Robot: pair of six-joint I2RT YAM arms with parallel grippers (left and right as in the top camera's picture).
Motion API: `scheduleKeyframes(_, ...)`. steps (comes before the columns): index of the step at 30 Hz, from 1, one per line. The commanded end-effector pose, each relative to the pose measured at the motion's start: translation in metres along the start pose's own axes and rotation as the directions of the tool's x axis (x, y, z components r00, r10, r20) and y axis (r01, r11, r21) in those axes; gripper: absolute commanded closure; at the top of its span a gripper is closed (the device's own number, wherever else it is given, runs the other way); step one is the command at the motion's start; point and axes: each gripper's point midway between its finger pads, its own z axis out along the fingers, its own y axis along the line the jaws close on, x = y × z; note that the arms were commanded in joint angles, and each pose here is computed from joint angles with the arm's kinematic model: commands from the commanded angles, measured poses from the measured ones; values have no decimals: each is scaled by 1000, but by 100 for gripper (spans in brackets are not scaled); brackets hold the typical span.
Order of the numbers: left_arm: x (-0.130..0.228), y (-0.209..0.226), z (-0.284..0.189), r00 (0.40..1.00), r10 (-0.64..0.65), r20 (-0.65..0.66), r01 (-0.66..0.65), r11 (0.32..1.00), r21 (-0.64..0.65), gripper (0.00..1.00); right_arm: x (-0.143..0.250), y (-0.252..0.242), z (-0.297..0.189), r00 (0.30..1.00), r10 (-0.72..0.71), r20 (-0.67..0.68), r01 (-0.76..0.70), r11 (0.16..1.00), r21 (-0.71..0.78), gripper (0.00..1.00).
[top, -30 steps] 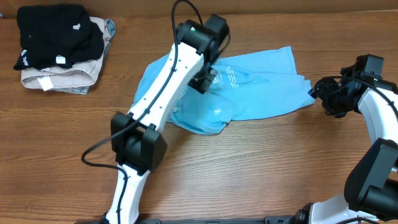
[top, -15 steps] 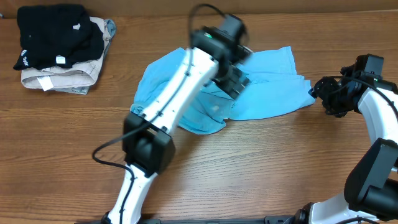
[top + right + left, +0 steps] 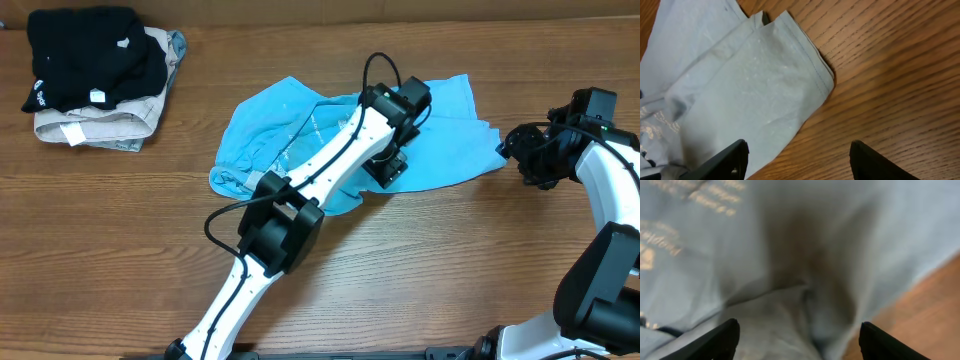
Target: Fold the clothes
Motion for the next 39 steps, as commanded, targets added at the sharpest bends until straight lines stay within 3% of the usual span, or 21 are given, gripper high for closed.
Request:
scheduleKeyframes(1,-5,11,-6,997,-67,27,68,997,-45,26,3,-1,3,1000,-8,-7,8,1000,12,31)
scheduleKeyframes(3,-4,10,-6,998,-66,23,67,997,-37,36,3,-1,3,1000,-8,-7,8,1000,12,31)
scheduleKeyframes(7,-4,7,-6,998,-59,21,60,997,-37,67,3,-1,3,1000,-8,-7,8,1000,12,31)
scheduleKeyframes(8,-4,6,-6,998,-58,23,59,998,-37,70,3,-1,3,1000,-8,-7,8,1000,12,31)
scheduleKeyframes(19,-7,0,6,996,-82,20,82,997,-6,72,3,-1,3,1000,-7,-8,8,1000,13,31)
scheduleKeyframes(26,-3,-2,11,997,-80,-3,80,997,-4,81,2,-1,3,1000,-9,-4,9,1000,11,31)
scheduleKeyframes(31,-2,-7,11,997,-75,-10,75,997,8,78,3,-1,3,1000,-8,-6,8,1000,12,31)
scheduleKeyframes(36,-1,-14,11,998,-60,-15,60,998,9,63,3,-1,3,1000,-8,-8,8,1000,13,31)
scheduleKeyframes(39,0,-15,11,998,-59,-17,59,998,9,65,3,-1,3,1000,-8,-8,8,1000,13,31)
